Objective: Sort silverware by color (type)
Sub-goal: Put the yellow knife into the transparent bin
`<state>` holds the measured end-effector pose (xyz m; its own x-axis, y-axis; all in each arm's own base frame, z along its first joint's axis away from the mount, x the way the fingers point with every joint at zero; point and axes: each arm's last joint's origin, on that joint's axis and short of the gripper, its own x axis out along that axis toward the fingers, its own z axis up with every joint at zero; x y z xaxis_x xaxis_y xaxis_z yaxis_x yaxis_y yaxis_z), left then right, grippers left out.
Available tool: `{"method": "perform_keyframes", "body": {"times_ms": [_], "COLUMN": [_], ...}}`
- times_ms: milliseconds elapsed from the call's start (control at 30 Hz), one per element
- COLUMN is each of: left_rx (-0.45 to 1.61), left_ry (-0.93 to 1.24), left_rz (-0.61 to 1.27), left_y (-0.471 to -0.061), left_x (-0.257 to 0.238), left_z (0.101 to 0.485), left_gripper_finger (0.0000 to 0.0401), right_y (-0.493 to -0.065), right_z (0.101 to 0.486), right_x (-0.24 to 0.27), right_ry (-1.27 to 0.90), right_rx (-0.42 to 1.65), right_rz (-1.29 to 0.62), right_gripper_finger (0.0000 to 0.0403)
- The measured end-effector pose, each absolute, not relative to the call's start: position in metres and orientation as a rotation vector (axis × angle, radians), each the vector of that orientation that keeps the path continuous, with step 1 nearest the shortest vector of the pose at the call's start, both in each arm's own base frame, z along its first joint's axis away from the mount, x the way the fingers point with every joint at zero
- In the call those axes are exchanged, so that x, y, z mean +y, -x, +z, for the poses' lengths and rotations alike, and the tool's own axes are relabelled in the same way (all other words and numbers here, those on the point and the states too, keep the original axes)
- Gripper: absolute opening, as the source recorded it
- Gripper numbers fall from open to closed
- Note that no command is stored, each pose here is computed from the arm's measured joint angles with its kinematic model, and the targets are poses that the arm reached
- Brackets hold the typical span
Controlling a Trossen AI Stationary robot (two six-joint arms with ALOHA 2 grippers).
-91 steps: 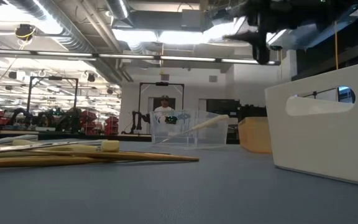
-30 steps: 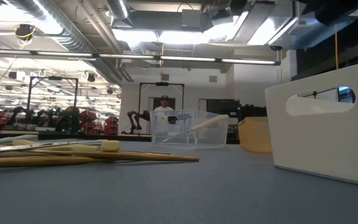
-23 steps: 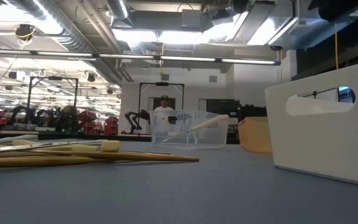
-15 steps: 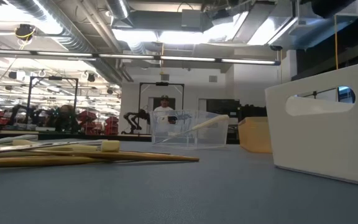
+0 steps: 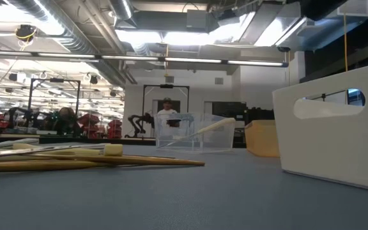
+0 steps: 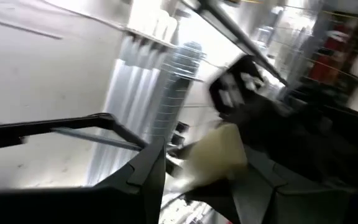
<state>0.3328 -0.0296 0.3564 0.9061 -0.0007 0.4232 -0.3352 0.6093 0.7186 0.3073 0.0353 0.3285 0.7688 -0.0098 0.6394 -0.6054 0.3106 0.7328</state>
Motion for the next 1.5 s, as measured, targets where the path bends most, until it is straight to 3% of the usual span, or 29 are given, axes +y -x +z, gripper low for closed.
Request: {"method": "perform_keyframes", "body": {"times_ms": [1100,1500], "left_rx": [-0.353,-0.351], "left_ry": [-0.967,-0.968], "left_rz": [0.261,0.258], "left_y": [-0.331,-0.331], "left_x": [-0.045,-0.045], "left_z": [0.355,0.355], "left_gripper_finger": [0.0073,0.0073], "right_y": [-0.307,-0.308], "right_z": [0.330,0.329], "right_x": [0.035,0.035], "right_ry": [-1.177,-1.131], "right_rx": [-0.614,-0.608], "right_rz": [0.420,0.395], "right_gripper_finger": [0.0147,0.0042]}}
